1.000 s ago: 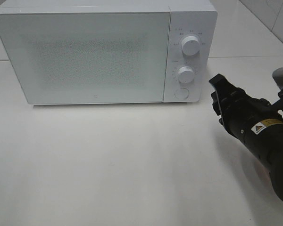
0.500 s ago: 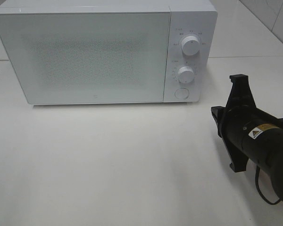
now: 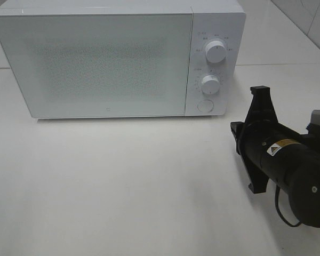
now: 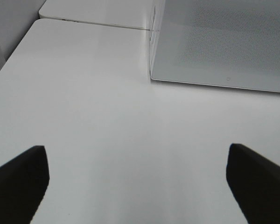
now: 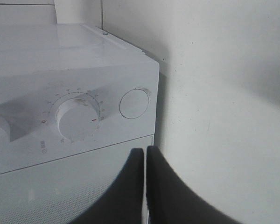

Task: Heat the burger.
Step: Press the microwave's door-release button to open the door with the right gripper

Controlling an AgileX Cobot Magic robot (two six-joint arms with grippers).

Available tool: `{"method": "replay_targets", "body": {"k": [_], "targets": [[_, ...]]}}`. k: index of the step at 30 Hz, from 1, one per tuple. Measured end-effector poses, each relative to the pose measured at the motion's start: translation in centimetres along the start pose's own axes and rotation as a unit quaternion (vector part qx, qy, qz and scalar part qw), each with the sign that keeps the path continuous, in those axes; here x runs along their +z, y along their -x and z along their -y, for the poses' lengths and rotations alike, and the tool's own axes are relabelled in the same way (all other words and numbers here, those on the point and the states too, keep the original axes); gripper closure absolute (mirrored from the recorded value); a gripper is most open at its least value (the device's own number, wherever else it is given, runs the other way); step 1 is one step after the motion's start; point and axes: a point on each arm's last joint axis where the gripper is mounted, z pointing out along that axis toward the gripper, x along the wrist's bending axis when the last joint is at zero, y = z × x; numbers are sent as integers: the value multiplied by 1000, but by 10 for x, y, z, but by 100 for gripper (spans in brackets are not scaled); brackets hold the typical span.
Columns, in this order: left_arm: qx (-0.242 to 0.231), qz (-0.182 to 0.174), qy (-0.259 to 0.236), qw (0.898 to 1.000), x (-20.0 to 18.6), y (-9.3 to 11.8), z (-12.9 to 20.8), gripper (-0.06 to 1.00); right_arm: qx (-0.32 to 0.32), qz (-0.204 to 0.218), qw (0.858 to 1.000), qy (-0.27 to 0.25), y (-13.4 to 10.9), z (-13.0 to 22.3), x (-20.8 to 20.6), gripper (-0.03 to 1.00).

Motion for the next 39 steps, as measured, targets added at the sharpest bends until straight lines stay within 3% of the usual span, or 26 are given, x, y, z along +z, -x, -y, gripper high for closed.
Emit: {"method": "replay_targets", "body": {"k": [39], "targets": [[0, 0, 0, 1000, 0, 0, 0, -3, 23, -5, 1000, 21, -9, 12, 99, 97]]}}
